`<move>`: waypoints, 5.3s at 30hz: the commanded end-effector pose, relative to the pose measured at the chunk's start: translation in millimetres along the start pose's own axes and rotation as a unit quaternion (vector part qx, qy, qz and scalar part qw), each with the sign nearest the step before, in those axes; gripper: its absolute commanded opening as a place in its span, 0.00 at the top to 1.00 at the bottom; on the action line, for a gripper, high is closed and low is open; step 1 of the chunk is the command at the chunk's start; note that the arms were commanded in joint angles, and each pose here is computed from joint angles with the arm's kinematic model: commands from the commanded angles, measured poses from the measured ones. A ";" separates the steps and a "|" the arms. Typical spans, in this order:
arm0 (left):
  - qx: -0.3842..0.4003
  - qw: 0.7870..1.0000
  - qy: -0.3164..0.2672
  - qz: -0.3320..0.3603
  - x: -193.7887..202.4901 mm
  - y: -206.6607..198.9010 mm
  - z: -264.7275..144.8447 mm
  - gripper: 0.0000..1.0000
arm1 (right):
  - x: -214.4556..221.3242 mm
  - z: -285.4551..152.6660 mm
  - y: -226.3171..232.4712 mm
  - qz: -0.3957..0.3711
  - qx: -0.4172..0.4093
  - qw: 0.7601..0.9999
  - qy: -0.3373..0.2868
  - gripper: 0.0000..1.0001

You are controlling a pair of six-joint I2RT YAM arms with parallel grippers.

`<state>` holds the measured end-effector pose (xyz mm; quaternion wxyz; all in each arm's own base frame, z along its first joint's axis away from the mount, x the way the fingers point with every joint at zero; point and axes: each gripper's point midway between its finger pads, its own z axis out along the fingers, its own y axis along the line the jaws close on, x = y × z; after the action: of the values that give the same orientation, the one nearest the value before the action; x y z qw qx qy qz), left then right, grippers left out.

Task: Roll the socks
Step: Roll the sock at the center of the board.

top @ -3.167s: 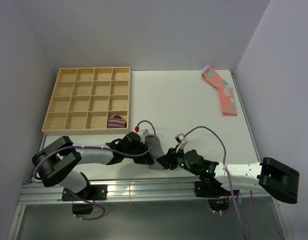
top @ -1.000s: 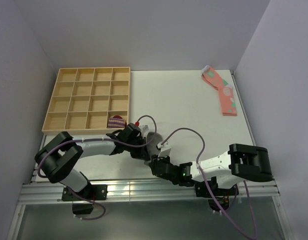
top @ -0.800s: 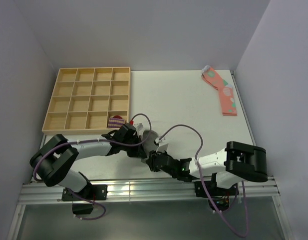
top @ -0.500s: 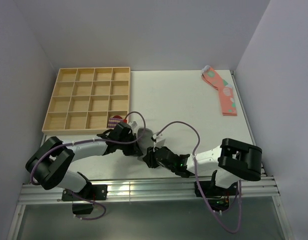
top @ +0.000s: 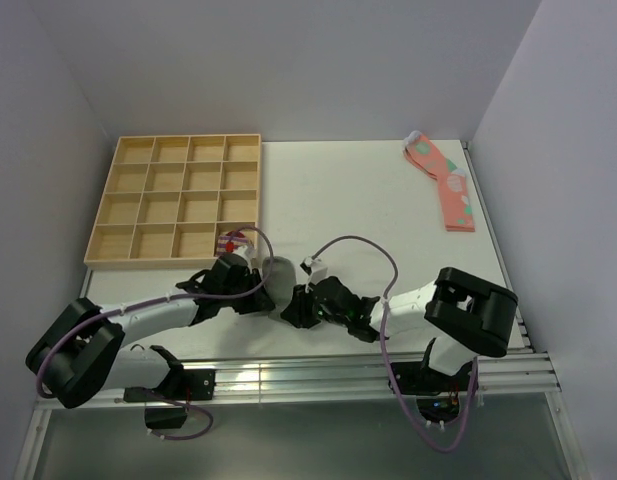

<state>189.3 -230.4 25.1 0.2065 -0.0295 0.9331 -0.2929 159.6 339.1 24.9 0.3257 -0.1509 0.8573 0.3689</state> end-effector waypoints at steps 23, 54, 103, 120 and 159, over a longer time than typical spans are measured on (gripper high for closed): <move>0.192 0.950 -0.242 0.058 -28.3 -36.5 -58.5 0.56 | 33.2 -26.0 -32.7 0.137 -0.001 0.947 0.289 0.75; 0.167 0.939 -0.266 0.139 8.9 -38.3 -28.9 0.59 | 23.7 -19.2 -19.2 0.133 -0.008 0.918 0.374 0.76; 0.112 0.960 -0.249 0.055 39.5 20.0 -24.1 0.43 | 31.6 -45.3 -44.6 0.140 0.008 0.919 0.369 0.78; 0.141 0.964 -0.204 0.094 56.8 -5.5 -13.7 0.43 | 29.2 -52.3 -57.2 0.164 0.040 0.931 0.324 0.78; 0.203 0.951 -0.186 0.141 64.7 -45.8 -5.2 0.45 | 30.6 -48.8 -57.7 0.150 0.033 0.925 0.347 0.79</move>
<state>137.5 -295.5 36.8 0.4215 0.0710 0.7920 -0.4359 139.6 281.0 24.3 -0.0579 -0.1280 0.9206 0.3645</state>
